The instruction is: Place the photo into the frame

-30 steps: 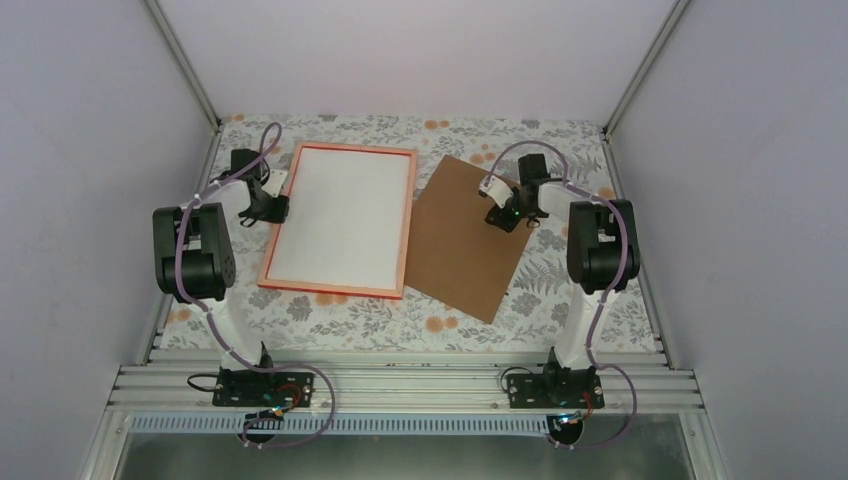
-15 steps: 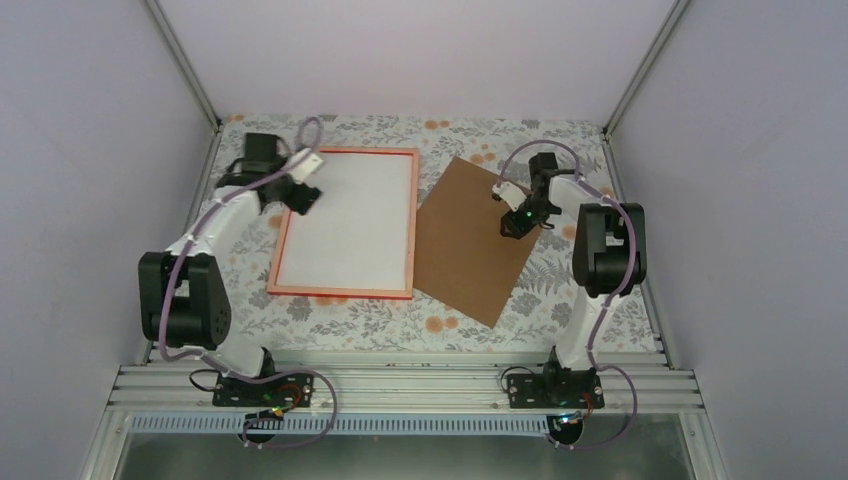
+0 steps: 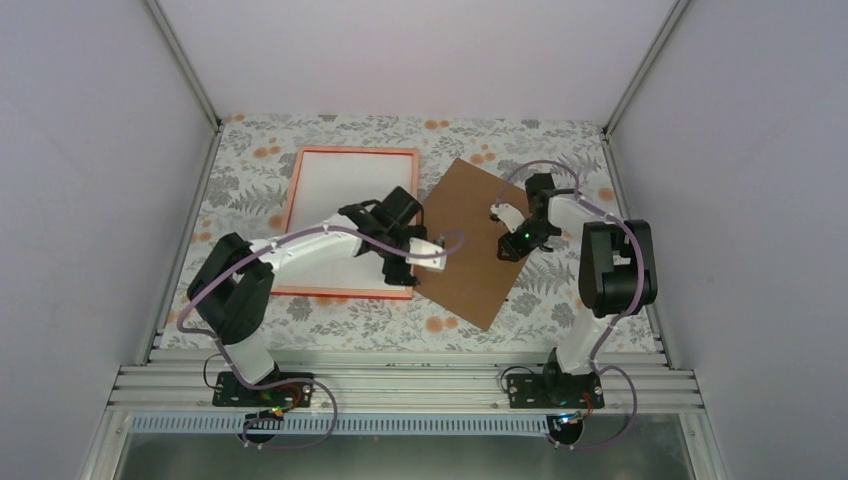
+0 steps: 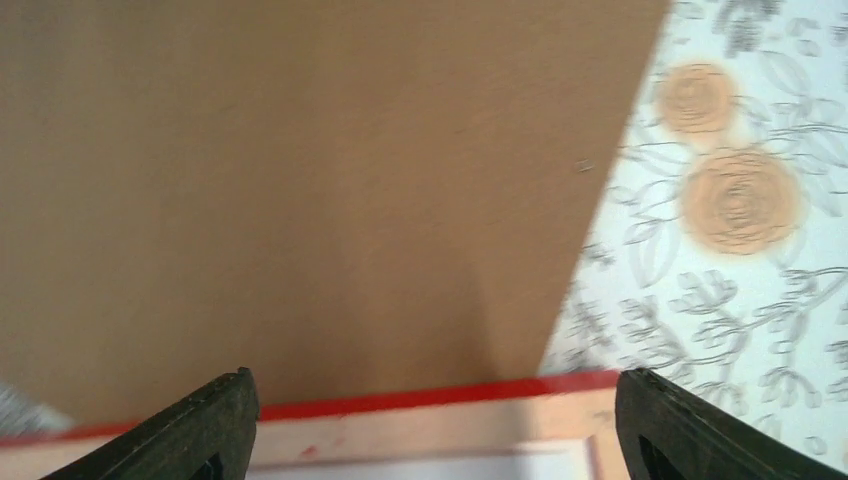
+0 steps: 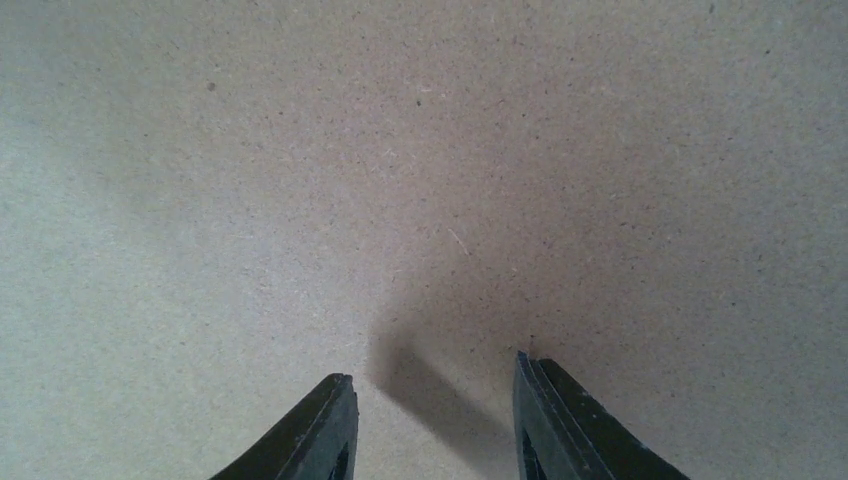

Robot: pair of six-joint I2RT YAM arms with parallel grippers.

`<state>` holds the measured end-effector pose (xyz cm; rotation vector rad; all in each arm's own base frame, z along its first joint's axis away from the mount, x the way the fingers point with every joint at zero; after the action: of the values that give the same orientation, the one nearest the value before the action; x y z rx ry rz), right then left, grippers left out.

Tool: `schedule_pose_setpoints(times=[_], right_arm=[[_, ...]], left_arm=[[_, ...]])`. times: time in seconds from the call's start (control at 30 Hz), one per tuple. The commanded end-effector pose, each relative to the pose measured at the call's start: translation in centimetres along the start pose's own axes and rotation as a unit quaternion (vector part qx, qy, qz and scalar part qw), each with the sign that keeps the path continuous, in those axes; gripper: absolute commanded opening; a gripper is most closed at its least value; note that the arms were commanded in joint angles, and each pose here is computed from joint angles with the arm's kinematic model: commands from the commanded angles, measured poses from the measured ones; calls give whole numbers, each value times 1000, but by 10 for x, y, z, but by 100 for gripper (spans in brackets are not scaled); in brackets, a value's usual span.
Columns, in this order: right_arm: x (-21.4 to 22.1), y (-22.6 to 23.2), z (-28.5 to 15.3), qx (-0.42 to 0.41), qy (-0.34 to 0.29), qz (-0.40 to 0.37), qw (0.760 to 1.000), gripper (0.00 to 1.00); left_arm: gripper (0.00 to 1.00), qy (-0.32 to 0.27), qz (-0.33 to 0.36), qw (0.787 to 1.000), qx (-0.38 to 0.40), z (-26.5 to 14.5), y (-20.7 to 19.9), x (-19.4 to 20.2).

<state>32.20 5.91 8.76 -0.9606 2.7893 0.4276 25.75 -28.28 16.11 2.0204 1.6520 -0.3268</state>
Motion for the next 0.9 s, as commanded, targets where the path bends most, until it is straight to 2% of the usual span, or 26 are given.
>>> schedule_pose_setpoints(times=[0.0, 0.2, 0.33, 0.53, 0.67, 0.73, 0.87], right_arm=[[25, 18, 26, 10, 66, -9, 998, 40], [55, 8, 50, 81, 127, -48, 987, 37], [83, 1, 59, 130, 169, -92, 973, 36], [98, -8, 63, 159, 190, -120, 961, 34], [99, -14, 62, 166, 189, -123, 960, 33], [97, -15, 61, 163, 186, -120, 961, 33], [90, -16, 60, 155, 177, -115, 965, 33]], left_arm=[[87, 28, 80, 994, 73, 23, -33, -3], [80, 92, 94, 989, 61, 48, -35, 11], [77, 134, 111, 984, 43, 51, -31, 22], [69, 177, 140, 973, 38, 47, -30, 33], [65, 176, 140, 973, 56, 39, -31, 34], [66, 155, 139, 976, 62, 35, -30, 27], [66, 150, 150, 975, 67, 47, -33, 20]])
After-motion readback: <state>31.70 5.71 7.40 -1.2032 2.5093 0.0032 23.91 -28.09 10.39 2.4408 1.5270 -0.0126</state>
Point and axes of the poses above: each gripper's point midway between its finger pads, its own z axis out along the fingers, its own y axis along the line the jaws close on, x = y × z, the point moved 7 cm from there along -z, back along the fingers, and after that the axes turned 2 degrees about z, right-handed, at the moved point
